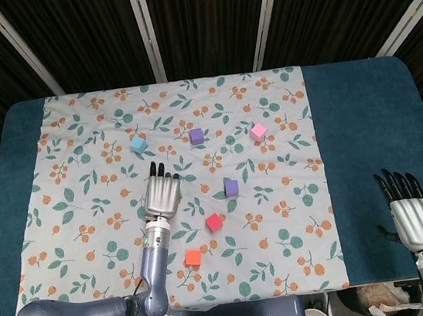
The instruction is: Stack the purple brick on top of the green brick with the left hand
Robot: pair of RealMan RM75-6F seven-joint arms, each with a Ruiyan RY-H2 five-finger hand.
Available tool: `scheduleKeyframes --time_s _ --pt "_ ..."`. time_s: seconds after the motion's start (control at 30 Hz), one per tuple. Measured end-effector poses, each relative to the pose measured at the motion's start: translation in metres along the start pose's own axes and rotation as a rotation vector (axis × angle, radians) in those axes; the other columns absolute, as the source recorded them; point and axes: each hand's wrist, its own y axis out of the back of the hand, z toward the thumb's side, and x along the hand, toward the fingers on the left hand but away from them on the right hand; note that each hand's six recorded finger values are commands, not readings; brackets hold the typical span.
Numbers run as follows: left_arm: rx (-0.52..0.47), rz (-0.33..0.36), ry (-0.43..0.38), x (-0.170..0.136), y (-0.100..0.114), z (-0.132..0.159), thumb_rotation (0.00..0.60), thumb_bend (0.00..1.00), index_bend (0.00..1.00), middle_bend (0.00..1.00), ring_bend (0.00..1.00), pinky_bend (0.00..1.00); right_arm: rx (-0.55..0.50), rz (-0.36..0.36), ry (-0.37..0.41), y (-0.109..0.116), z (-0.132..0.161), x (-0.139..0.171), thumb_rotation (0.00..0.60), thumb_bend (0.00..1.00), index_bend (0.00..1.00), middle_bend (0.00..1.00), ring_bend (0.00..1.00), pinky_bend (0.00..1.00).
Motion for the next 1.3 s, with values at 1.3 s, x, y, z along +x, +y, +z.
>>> scheduleKeyframes --time_s 1.3 --pt "-0.194 0.15 0.126 -0.151 0.02 -0.223 0.6 0.33 0.07 0.03 0.0 0.0 -0.013 -0.006 0.036 0.004 0.01 0.004 0.6 0.19 0.0 0.0 0.0 0.0"
